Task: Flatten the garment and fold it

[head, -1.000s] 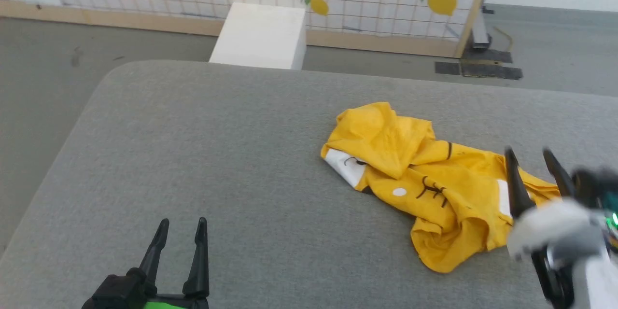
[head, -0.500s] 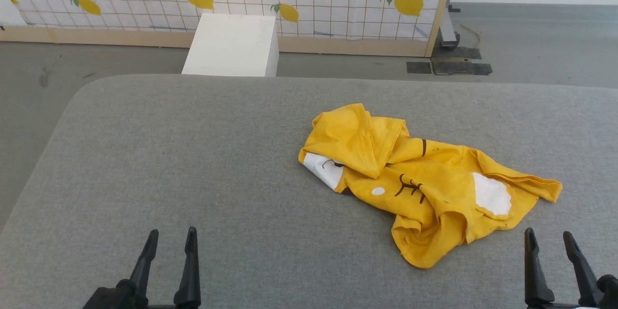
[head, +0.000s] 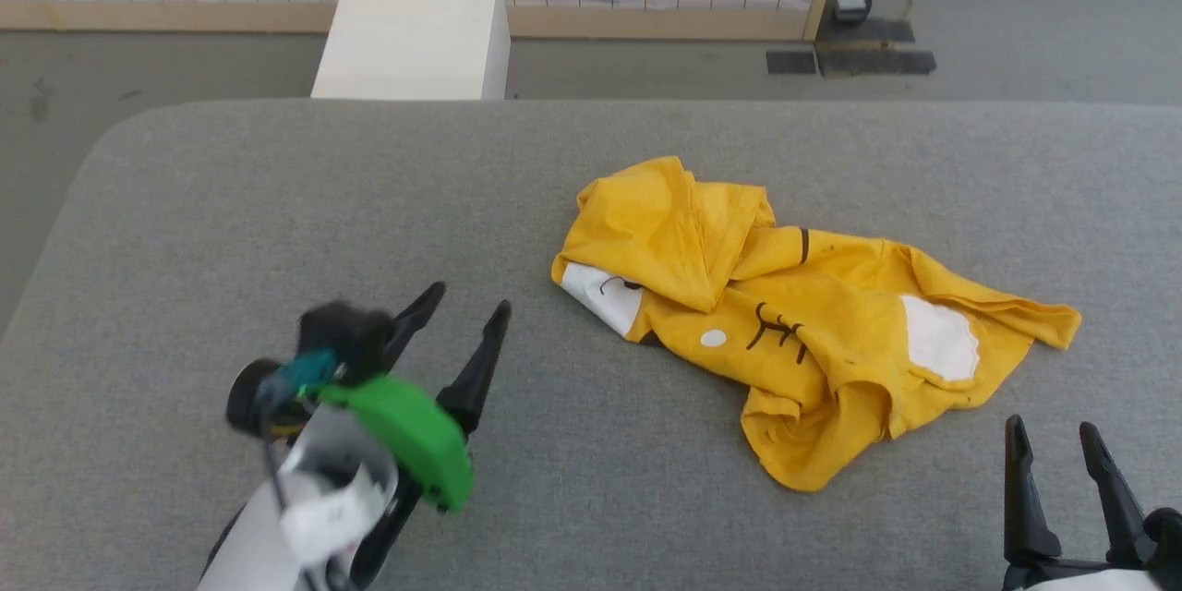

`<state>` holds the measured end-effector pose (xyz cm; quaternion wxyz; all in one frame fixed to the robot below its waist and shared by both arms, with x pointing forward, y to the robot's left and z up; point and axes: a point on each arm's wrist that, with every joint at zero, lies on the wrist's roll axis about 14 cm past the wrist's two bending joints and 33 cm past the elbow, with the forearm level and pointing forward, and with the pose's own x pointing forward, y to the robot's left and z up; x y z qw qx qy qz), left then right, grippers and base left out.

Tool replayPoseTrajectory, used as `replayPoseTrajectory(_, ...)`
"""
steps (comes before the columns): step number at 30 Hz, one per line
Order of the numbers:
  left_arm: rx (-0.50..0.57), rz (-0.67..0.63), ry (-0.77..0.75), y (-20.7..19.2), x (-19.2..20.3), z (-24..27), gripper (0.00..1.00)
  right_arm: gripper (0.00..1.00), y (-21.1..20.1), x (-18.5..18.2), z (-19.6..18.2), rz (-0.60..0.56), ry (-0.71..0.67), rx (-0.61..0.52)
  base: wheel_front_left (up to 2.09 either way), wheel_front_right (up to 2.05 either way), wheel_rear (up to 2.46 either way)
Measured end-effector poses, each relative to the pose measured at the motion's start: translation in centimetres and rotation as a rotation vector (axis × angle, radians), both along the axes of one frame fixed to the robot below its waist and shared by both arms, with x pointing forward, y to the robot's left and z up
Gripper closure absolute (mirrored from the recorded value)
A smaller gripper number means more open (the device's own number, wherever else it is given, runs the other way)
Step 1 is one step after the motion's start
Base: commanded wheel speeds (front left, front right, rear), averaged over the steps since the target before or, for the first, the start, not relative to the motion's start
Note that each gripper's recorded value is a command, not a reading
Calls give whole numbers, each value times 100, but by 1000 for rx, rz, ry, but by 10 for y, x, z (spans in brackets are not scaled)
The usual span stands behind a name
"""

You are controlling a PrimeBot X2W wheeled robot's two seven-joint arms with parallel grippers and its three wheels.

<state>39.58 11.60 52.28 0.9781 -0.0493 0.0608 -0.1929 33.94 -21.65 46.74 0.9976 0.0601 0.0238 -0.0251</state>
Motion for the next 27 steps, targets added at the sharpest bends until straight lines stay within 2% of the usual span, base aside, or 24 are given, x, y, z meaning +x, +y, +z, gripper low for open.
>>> replayPoseTrajectory(8,-9,-92,332,-34,34,-57,0,0,5,12,-17,10,47,11,0,0,0)
replayPoseTrajectory(13,15,-87,541,-49,48,-105,0,0,-4,12,-22,-25,62,11,0,0,0)
replayPoseTrajectory(17,4,-91,595,-59,55,-122,0,0,-14,5,-27,-59,81,6,0,0,0)
replayPoseTrajectory(27,-26,-144,600,-90,74,-129,0,0,-33,-8,-31,-129,106,1,0,0,0)
